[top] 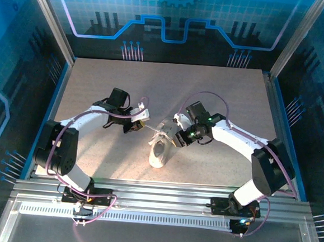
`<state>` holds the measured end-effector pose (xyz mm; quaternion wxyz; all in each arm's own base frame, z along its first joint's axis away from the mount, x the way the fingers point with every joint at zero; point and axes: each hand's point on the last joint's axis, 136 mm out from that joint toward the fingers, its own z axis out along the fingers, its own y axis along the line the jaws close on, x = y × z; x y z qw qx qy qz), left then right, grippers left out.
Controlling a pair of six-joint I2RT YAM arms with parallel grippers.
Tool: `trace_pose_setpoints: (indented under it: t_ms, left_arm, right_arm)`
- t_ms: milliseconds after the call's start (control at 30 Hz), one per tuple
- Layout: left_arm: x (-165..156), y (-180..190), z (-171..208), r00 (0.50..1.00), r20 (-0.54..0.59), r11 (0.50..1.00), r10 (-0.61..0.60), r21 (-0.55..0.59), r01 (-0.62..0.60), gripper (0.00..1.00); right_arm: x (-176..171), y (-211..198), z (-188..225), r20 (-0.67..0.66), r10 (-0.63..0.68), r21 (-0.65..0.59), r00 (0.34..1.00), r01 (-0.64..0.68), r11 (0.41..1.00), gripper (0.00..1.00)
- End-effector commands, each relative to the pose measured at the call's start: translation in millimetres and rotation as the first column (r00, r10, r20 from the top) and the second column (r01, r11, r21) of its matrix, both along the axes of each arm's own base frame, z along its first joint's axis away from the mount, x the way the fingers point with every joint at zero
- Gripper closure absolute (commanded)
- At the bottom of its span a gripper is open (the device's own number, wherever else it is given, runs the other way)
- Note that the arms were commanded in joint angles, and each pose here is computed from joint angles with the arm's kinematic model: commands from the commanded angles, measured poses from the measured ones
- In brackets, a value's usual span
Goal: Tie the shoes
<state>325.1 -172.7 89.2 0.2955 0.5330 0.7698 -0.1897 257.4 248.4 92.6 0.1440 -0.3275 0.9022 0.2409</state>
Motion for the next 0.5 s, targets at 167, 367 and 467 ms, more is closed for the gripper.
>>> trace_pose_setpoints:
  t_ms: [167, 367, 467]
  left_arm:
    - [-7, -3, 7, 1.000, -0.008, 0.999, -0.023, -0.032, 0.023, 1.00]
    - [-7, -4, 6, 1.000, -0.015, 0.999, -0.022, -0.025, 0.021, 1.00]
    - [-8, -2, 5, 1.000, -0.014, 1.000, -0.017, -0.015, 0.017, 0.87]
  right_arm:
    - [10, 13, 44, 0.051, -0.005, 0.118, 0.999, -0.001, 0.993, 0.59]
    - [7, -5, 49, 0.060, -0.061, 0.116, 0.996, 0.054, 0.992, 0.58]
    - [16, -15, 55, 0.058, -0.136, 0.135, 0.989, 0.127, 0.983, 0.57]
